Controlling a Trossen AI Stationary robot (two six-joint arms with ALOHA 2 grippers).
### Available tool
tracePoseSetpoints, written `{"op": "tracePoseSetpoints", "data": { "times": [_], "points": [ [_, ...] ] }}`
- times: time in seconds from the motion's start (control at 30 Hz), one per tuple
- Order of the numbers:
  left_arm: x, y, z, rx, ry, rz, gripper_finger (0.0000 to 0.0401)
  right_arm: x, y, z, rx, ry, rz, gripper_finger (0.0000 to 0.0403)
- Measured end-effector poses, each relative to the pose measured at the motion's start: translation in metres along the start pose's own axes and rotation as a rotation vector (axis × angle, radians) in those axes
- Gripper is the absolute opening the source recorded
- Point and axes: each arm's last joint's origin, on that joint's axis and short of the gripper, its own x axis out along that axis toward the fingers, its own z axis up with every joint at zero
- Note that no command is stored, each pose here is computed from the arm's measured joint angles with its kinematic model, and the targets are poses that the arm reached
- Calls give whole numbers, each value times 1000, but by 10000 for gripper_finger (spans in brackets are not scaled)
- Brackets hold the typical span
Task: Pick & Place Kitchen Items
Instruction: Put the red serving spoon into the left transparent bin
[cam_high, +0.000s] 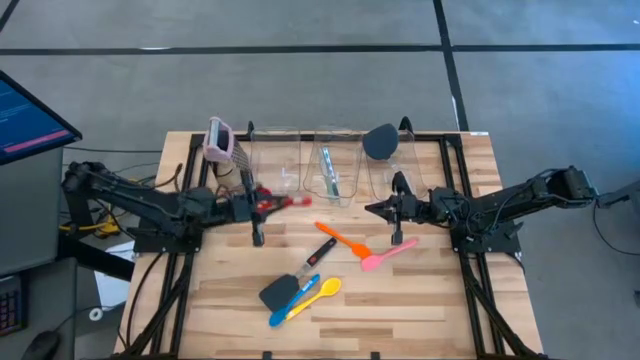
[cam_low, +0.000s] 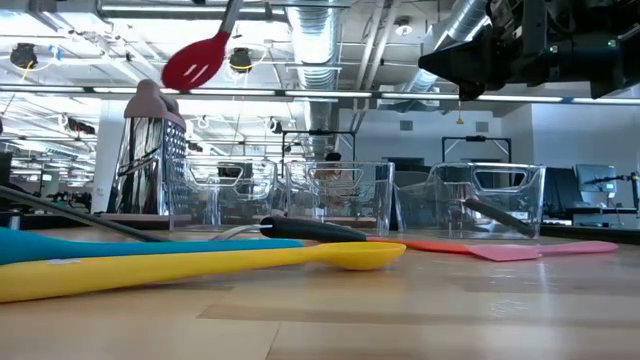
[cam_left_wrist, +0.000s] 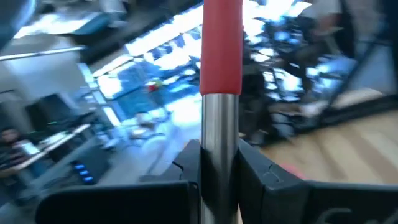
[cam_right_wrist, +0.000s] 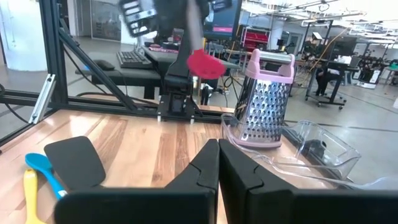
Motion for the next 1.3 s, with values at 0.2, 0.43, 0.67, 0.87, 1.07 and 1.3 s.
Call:
{"op": "tracePoseSetpoints", "data": {
  "times": [0.2, 0.43, 0.67, 0.87, 1.07, 1.3],
  "points": [
    [11, 20, -11, 0, 49, 113, 31, 0, 0, 0, 1, -4, 0, 0],
    [23, 34, -28, 21, 125, 188, 31, 0, -1, 4, 5, -36, -5, 0],
    [33, 72, -45, -155, 126, 391, 31, 0, -1, 4, 5, -36, -5, 0],
    [45, 96, -69, -283, 114, 461, 31, 0, -1, 4, 5, -36, -5, 0],
    [59, 106, -104, -318, 209, 478, 31, 0, -1, 4, -1, -36, -5, 0],
    [63, 122, -138, -412, 302, 619, 31, 0, -1, 4, -4, -36, -6, 0]
  ]
}}
